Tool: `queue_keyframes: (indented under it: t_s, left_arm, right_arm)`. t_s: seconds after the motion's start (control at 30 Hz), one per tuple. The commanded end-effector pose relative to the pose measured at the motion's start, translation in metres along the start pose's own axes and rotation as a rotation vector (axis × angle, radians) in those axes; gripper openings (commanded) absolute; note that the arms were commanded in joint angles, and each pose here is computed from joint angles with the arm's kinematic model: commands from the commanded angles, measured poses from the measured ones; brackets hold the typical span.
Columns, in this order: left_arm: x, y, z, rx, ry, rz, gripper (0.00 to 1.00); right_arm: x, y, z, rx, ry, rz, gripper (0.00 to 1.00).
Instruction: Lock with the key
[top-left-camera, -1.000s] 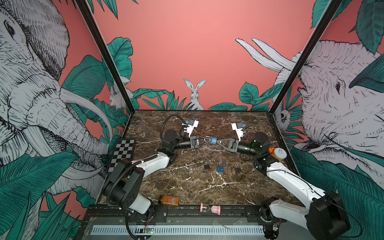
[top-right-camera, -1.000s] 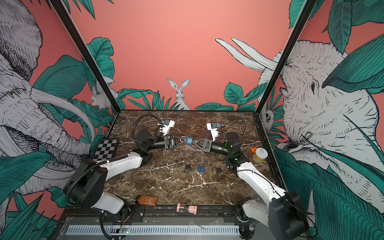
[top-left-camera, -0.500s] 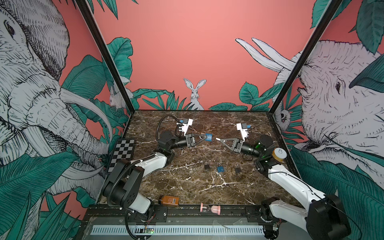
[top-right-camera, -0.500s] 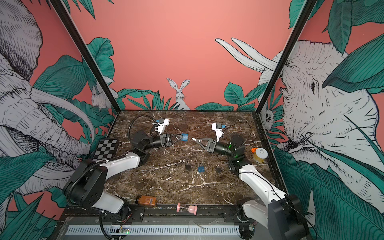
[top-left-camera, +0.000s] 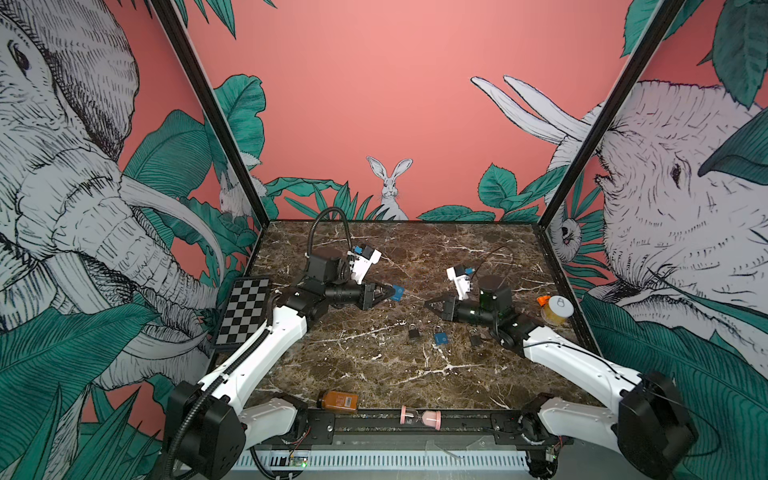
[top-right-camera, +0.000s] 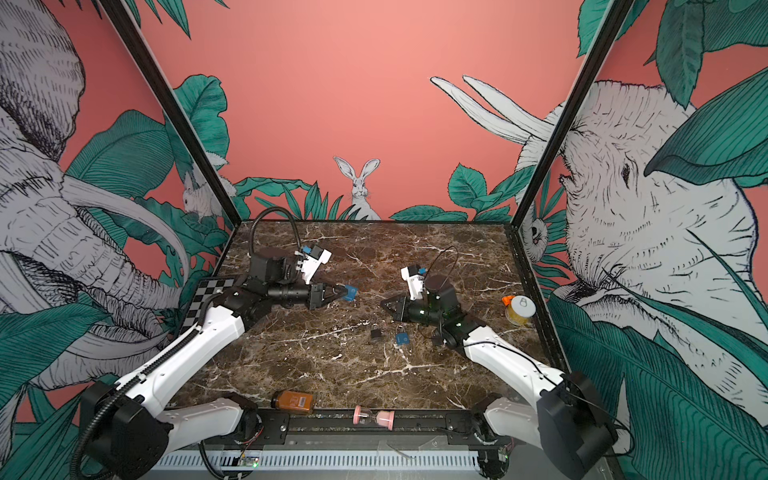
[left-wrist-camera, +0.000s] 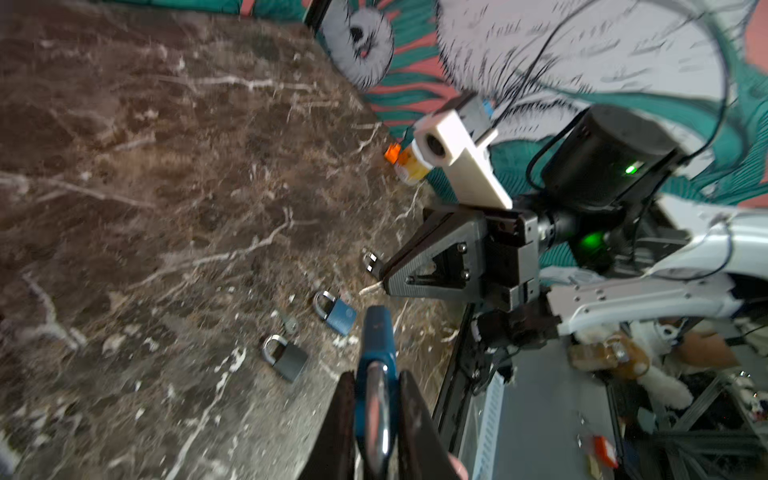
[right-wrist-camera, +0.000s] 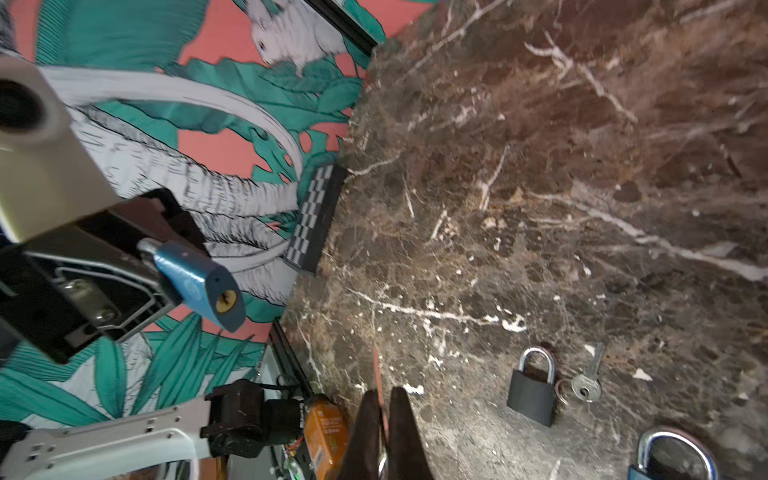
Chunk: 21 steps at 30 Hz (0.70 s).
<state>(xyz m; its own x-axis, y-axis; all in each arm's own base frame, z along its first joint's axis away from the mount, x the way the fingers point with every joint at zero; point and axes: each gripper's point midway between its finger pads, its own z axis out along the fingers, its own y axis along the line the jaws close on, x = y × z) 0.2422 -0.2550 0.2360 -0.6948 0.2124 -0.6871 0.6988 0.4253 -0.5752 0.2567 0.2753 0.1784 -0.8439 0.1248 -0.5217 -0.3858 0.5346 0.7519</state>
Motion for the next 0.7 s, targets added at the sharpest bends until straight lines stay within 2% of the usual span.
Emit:
queue_keyframes:
  t_s: [0.0, 0.13, 0.67]
  left_arm:
    - [0.064, 0.009, 0.001, -0.031, 0.269, -0.006, 0.0]
    - [0.078, 0.017, 0.012, -0.052, 0.371, -0.007, 0.0]
    - [0.11, 0.058, 0.051, -0.101, 0.623, -0.088, 0.0]
  right_arm:
    - [-0.006, -0.004, 0.011, 0.052, -0.036, -0.033, 0.0]
    - [0.008, -0.011, 0.024, 0.101, -0.023, -0.029, 0.0]
    - [0.051, -0.024, 0.065, 0.21, -0.029, -0.004, 0.0]
